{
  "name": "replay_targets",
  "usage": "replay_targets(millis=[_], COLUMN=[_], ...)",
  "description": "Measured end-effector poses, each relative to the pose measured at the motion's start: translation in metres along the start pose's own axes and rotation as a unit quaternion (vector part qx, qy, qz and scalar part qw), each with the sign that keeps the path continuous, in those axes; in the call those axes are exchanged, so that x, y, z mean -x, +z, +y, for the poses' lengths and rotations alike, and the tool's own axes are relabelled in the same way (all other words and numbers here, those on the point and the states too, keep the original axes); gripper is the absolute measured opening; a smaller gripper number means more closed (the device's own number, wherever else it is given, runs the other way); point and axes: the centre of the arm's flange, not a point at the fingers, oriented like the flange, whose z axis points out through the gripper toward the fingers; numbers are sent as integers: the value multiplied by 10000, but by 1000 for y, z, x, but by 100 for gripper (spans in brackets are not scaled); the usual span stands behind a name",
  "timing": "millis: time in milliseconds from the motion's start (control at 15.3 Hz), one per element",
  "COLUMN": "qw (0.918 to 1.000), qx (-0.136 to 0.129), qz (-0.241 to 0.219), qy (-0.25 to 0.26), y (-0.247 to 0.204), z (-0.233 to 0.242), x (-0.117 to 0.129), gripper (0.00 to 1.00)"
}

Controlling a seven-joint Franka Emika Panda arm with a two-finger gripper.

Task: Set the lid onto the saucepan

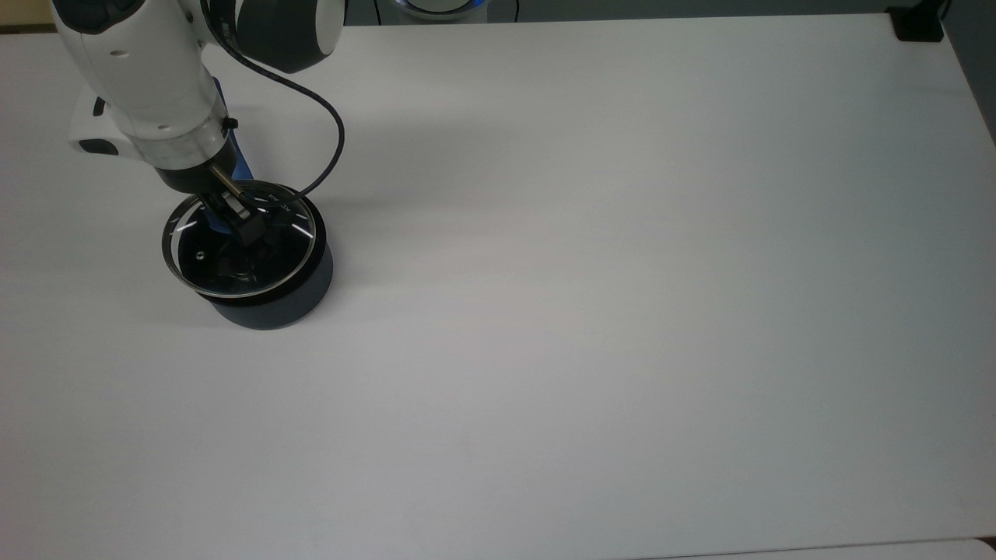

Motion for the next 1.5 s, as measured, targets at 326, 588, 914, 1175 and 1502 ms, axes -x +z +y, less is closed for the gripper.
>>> replay_targets(millis=[326,588,914,1175,1502], qw=[10000,10000,9999,9999,10000], qx=[13,30,68,61,48], qz=[-24,-55,-108,-88,-64], qy=[-17,-40,-56,-43,-30], y=[1,6,15,13,10], z=[-1,-4,-7,-5,-4], x=[1,2,2,1,0], gripper=[65,70,96,100,98])
